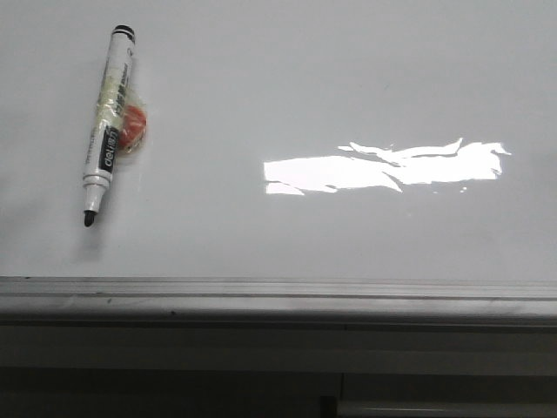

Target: Write number 0 on whiteboard

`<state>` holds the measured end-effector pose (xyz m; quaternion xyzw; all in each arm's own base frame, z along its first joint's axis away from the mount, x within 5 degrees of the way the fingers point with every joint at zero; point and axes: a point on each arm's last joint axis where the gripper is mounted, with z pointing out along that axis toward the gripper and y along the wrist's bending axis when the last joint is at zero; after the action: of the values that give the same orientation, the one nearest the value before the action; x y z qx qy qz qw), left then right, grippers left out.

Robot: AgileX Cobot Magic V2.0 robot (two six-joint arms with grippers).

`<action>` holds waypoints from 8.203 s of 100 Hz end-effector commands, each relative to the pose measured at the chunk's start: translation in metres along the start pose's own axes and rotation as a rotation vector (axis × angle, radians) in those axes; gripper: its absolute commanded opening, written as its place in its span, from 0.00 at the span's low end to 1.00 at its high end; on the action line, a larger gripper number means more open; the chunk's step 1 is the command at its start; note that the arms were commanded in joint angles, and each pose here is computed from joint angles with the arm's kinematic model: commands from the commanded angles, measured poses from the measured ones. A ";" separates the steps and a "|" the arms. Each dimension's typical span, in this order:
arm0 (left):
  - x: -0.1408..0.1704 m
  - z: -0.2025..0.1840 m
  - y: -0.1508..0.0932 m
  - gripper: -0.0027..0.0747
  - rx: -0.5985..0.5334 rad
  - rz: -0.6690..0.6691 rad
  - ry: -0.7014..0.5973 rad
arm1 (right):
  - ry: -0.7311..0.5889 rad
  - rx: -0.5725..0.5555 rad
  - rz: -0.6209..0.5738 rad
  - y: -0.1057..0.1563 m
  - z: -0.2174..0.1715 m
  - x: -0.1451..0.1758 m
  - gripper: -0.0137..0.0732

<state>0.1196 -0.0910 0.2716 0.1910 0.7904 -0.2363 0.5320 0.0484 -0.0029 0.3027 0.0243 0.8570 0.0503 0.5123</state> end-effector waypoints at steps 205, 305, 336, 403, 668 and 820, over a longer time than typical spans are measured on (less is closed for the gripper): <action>0.007 0.048 -0.041 0.01 0.194 0.265 0.044 | 0.056 -0.510 -0.261 0.056 0.018 -0.016 0.09; 0.010 0.035 -0.054 0.01 0.313 0.943 -0.036 | 0.008 -0.881 -0.581 0.187 0.094 -0.045 0.56; 0.010 0.036 -0.054 0.01 0.310 0.944 -0.031 | 0.026 -0.872 -0.586 0.192 0.102 -0.041 0.22; -0.001 0.023 -0.029 0.51 0.075 0.817 0.264 | -0.031 -0.814 -0.543 0.193 0.110 -0.047 0.08; -0.058 -0.133 0.020 0.01 -0.245 0.484 -0.491 | 0.012 -0.712 -0.455 0.158 0.121 -0.063 0.08; -0.058 -0.134 0.020 0.01 -0.247 0.486 -0.493 | 0.158 -0.637 -0.406 0.124 0.137 -0.048 0.08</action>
<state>0.0529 0.0015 0.3547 0.2378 0.6157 -0.0372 0.7504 0.1830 0.1211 0.2966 -0.3094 0.8216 0.2234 0.4235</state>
